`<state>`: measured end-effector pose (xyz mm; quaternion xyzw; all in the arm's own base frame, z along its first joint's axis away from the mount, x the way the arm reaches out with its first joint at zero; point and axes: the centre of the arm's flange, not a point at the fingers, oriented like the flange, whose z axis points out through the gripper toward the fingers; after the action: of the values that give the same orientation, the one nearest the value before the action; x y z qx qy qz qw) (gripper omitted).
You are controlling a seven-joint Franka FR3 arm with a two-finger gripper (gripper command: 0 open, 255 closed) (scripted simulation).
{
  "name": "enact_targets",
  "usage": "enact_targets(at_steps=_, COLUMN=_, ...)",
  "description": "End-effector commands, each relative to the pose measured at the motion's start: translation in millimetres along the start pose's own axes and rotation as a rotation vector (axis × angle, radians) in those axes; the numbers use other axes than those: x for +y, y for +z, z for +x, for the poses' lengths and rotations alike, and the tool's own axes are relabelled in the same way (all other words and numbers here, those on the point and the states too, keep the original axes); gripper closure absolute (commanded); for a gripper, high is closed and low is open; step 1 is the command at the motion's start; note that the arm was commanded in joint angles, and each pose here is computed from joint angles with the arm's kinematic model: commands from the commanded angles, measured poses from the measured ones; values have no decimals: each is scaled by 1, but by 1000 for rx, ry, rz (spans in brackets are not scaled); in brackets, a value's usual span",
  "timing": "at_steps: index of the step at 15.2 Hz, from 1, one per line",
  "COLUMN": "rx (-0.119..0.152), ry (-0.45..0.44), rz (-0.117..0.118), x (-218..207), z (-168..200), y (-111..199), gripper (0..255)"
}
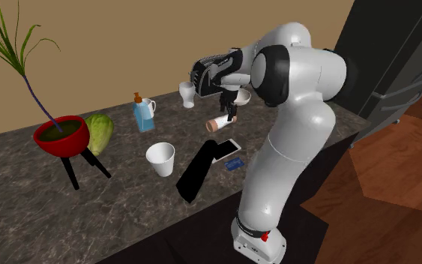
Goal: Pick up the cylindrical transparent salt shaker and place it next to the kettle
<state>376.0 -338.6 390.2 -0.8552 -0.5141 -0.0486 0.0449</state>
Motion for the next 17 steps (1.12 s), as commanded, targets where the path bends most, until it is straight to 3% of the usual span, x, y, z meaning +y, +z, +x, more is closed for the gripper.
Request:
enact_targets(at_steps=1, rx=9, ry=-77, rz=1, x=23, z=-10, y=12, gripper=0)
enact_targets(at_steps=3, rx=16, ry=-123, rz=10, x=41, z=-17, y=22, gripper=0)
enact_targets(at_steps=10, rx=16, ry=-123, rz=10, x=40, z=-17, y=59, gripper=0)
enact_targets(at_steps=17, rx=16, ry=-123, rz=10, x=40, z=-17, y=62, gripper=0)
